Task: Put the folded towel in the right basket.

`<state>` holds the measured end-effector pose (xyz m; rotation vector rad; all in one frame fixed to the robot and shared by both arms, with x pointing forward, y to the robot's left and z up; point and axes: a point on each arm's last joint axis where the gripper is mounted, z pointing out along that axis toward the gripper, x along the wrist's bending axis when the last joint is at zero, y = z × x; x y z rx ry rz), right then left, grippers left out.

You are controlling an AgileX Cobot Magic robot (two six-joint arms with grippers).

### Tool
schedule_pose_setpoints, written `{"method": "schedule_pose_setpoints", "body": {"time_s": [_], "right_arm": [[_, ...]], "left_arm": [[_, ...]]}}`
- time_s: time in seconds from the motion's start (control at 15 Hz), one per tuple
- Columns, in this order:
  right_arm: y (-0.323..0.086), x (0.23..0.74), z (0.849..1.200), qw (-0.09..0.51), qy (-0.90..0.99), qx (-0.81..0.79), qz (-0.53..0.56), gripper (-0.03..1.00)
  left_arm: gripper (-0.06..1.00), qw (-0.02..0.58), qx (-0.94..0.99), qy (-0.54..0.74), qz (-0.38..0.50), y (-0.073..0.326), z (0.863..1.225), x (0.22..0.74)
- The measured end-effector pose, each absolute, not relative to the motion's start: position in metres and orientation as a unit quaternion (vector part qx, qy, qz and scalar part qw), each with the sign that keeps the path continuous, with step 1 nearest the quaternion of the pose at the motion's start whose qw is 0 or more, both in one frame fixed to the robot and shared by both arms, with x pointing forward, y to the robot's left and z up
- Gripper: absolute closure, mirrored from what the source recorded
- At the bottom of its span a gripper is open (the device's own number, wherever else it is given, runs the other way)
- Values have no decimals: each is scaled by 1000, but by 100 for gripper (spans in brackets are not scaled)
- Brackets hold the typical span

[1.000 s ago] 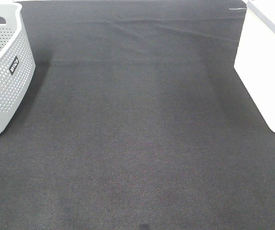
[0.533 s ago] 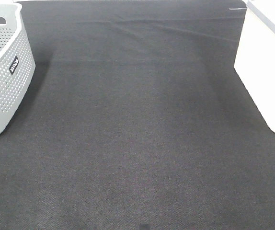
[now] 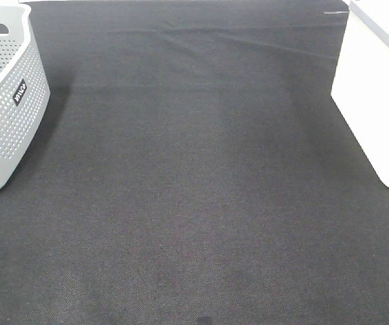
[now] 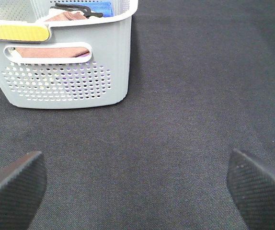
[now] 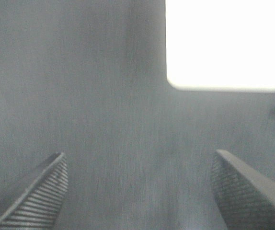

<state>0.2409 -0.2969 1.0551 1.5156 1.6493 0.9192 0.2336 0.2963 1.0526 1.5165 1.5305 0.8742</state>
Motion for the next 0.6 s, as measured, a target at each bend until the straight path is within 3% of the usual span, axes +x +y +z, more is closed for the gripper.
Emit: {"method": "schedule_pose_setpoints", "body": {"time_s": [0.6], "right_arm": [[-297, 231, 1055, 371, 626, 575, 374, 20]], "left_arm": [[-2, 397, 599, 604, 345, 296, 1053, 234]]}}
